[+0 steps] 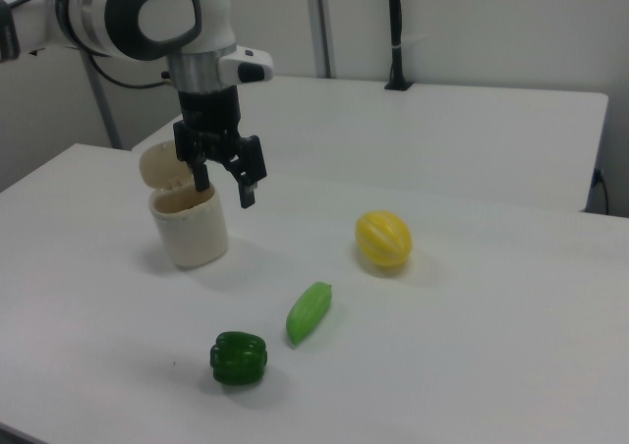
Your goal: Close garbage bin
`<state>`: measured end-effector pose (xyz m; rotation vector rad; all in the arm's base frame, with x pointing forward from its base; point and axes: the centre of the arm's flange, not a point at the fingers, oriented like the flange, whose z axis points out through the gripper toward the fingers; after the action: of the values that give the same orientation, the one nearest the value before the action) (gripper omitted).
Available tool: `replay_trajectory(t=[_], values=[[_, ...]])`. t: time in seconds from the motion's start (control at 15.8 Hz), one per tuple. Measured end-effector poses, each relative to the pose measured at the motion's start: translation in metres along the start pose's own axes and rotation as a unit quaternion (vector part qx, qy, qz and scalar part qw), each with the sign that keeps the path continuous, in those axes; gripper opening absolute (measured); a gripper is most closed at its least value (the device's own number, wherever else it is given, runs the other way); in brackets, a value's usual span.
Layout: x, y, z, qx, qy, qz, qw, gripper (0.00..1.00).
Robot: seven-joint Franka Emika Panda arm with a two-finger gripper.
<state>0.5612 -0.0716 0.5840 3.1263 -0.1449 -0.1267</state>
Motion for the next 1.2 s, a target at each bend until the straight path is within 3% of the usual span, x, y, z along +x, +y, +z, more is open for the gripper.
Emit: replay_trajectory(t=[0.57, 0.89, 1.2], values=[[-0.002, -0.001, 0.000, 0.004, -0.006, -0.001, 1.0000, 1.00], [0.006, -0.001, -0.008, 0.003, 0.032, 0.000, 0.9995, 1.00], [0.013, -0.005, -0.001, 0.003, 0.034, -0.004, 0.9994, 1.00]])
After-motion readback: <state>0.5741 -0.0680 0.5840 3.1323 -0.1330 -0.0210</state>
